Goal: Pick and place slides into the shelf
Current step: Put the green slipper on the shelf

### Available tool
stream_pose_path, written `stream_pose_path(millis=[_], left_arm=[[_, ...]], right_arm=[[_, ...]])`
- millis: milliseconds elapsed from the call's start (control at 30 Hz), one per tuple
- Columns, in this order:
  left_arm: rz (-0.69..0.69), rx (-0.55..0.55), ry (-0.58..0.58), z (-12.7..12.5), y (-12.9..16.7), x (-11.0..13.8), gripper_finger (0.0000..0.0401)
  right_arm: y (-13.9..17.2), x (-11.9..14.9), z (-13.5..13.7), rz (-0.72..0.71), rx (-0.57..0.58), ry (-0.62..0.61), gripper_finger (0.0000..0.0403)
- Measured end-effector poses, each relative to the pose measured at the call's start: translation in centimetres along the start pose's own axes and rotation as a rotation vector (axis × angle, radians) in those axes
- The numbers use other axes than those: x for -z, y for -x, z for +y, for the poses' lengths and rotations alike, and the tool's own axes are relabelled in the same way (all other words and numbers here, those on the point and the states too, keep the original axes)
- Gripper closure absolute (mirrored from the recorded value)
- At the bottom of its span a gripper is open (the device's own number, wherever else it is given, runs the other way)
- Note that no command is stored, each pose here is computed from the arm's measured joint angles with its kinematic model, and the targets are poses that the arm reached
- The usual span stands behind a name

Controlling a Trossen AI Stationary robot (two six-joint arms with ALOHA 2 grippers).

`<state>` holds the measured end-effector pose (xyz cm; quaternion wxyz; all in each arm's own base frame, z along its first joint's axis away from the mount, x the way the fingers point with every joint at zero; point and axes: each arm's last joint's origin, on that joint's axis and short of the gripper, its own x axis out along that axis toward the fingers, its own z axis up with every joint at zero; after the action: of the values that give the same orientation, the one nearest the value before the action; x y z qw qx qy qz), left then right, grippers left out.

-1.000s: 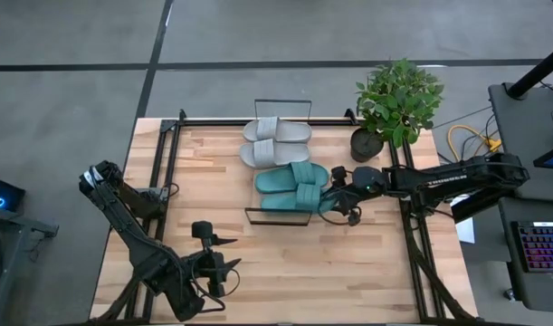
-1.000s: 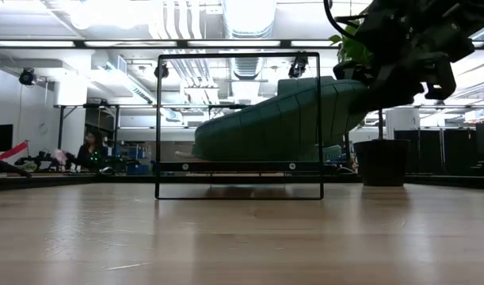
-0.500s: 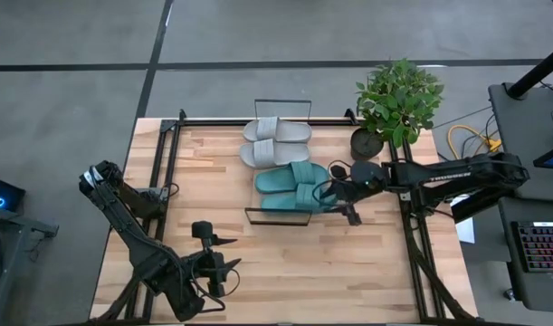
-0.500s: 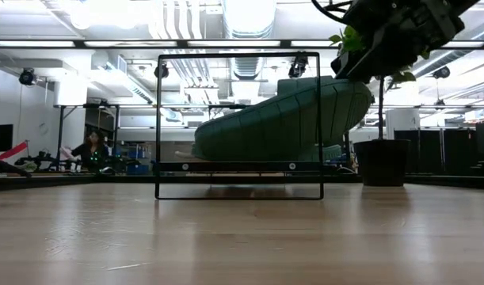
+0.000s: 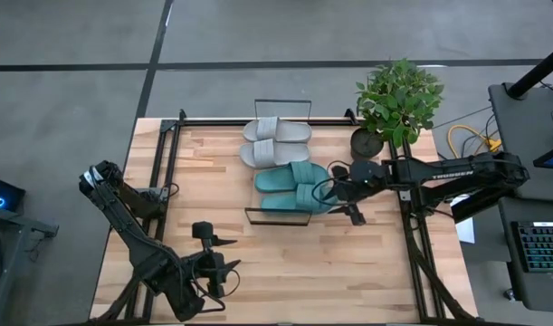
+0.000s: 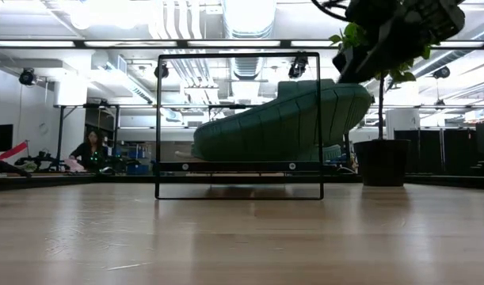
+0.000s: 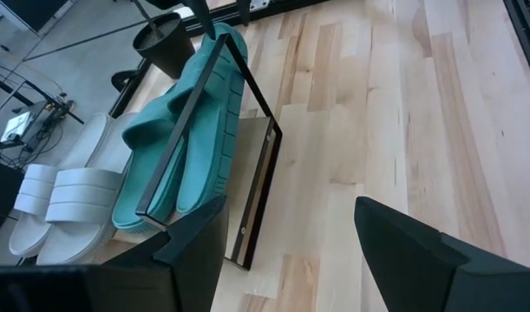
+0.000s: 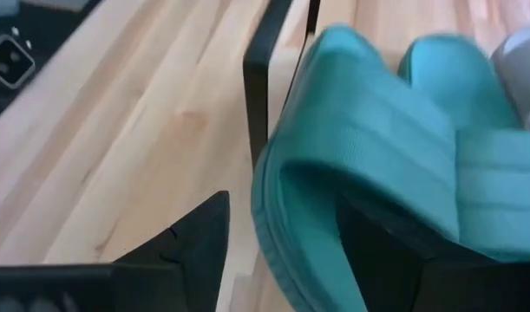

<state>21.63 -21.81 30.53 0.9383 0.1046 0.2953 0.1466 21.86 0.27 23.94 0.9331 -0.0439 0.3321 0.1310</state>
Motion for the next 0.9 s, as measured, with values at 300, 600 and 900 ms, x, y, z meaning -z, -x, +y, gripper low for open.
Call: stream_pose_path(millis=[300, 600, 900], left_arm=[[-0.007, 0.005, 0.012, -0.1, 0.0, -0.1, 0.0166], [-0.008, 0.004, 0.011, -0.1, 0.0, -0.1, 0.0166], [-0.008, 0.003, 0.01, -0.1, 0.0, -0.1, 0.0166]], right_arm=[[-0.2, 0.6, 0.1, 0.028, -0.002, -0.019, 0.0288], [-1.0, 1.8, 0.7, 0.043, -0.038, 0.038, 0.038], [-1.1, 1.5, 0.9, -0.001, -0.042, 0.097, 0.038]])
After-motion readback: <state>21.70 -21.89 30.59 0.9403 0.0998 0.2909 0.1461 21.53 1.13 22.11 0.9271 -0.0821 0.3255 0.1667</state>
